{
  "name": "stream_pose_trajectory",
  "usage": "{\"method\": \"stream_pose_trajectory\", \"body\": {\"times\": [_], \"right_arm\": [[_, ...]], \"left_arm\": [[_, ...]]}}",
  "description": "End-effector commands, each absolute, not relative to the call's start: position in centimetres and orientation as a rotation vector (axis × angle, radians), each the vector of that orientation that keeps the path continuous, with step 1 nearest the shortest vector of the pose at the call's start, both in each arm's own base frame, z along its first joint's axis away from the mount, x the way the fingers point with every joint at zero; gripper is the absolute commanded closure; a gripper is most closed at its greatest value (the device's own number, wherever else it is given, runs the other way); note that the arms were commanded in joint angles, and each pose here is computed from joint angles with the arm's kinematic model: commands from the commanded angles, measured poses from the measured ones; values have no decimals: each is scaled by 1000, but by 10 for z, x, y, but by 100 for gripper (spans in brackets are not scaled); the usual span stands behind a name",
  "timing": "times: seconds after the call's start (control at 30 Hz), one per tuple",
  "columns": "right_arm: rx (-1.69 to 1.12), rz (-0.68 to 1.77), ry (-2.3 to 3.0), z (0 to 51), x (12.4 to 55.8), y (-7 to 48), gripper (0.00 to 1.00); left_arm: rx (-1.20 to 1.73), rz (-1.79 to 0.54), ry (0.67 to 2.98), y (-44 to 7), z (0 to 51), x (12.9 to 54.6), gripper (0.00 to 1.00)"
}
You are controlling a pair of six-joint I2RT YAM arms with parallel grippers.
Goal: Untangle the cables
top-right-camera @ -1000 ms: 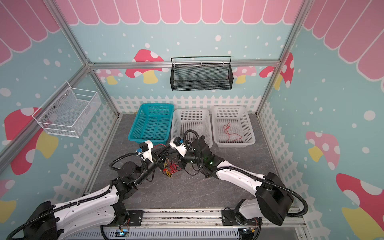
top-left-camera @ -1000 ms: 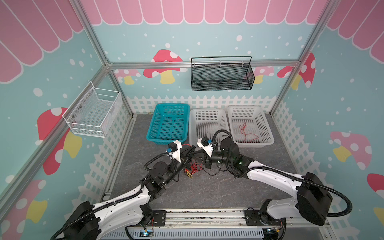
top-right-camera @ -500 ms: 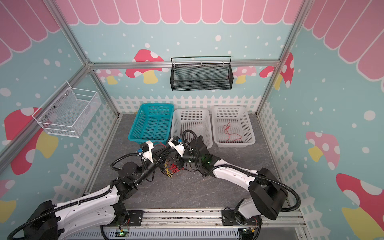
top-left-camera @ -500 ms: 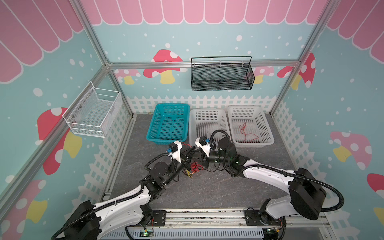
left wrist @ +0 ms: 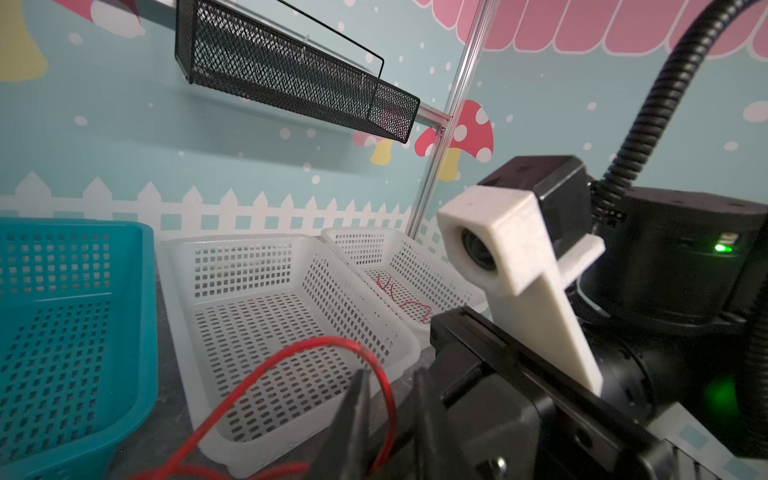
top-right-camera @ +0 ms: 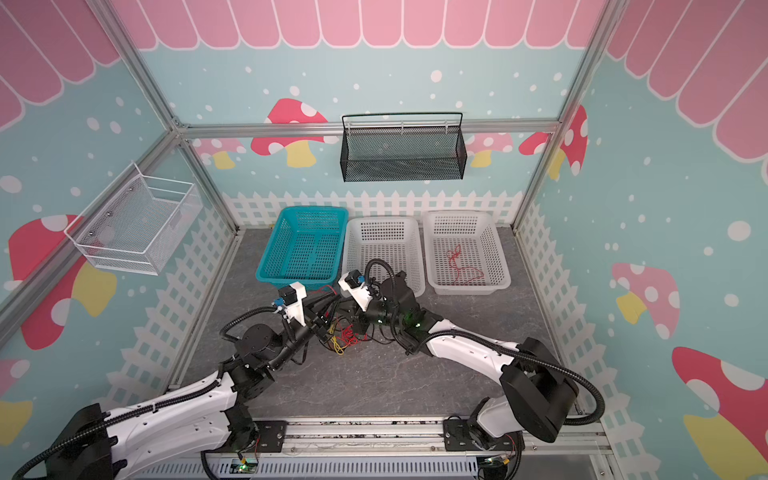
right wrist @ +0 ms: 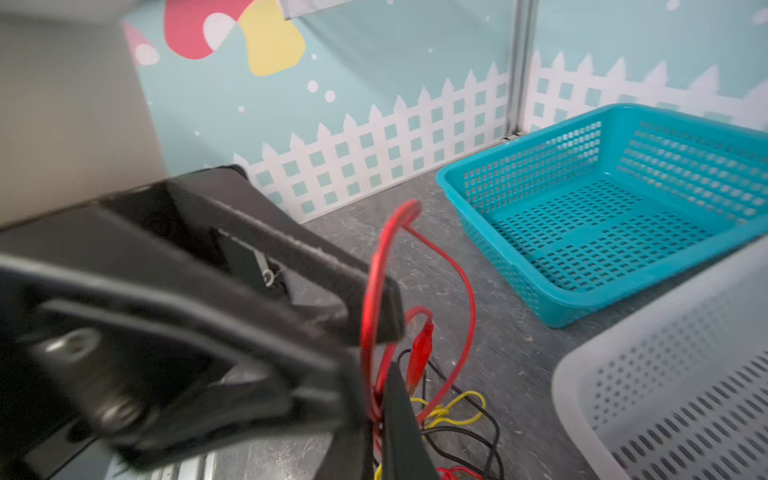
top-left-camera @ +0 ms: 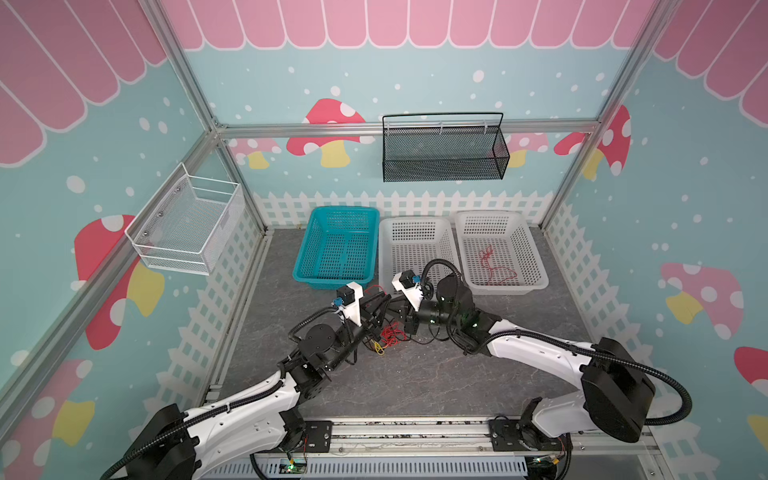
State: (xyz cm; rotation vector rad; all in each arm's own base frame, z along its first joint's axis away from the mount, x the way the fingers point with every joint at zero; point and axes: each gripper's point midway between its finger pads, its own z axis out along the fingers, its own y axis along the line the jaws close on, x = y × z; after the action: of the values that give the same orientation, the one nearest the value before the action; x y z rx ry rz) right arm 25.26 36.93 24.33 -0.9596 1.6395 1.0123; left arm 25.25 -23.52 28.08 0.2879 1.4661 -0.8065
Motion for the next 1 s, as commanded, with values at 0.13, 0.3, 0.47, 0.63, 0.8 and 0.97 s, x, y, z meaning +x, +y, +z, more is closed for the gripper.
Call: {"method": "stream_pose_trajectory", "body": {"times": [0.13, 0.3, 0.47, 0.63, 0.8, 0.97], "right_arm": [[-854, 804, 1619, 292, 280, 351, 100], [-866, 807, 1576, 318, 276, 350, 100], [-929, 851, 1504, 350, 262, 353, 100], [-979, 882, 1446, 375, 250, 354, 100], [-1008, 912, 1406, 393, 242, 356, 100], [-999, 907, 1384, 404, 242, 354, 100]], "left_arm": [[294, -704, 1478, -214, 272, 247, 40], [311, -648, 1499, -203, 260, 243, 38], [312, -592, 1548, -195, 239, 243, 39], [377, -555, 1592, -199, 214, 243, 39], [454, -505, 1617, -207, 193, 246, 39], [464, -477, 1643, -210, 183, 252, 39]]}}
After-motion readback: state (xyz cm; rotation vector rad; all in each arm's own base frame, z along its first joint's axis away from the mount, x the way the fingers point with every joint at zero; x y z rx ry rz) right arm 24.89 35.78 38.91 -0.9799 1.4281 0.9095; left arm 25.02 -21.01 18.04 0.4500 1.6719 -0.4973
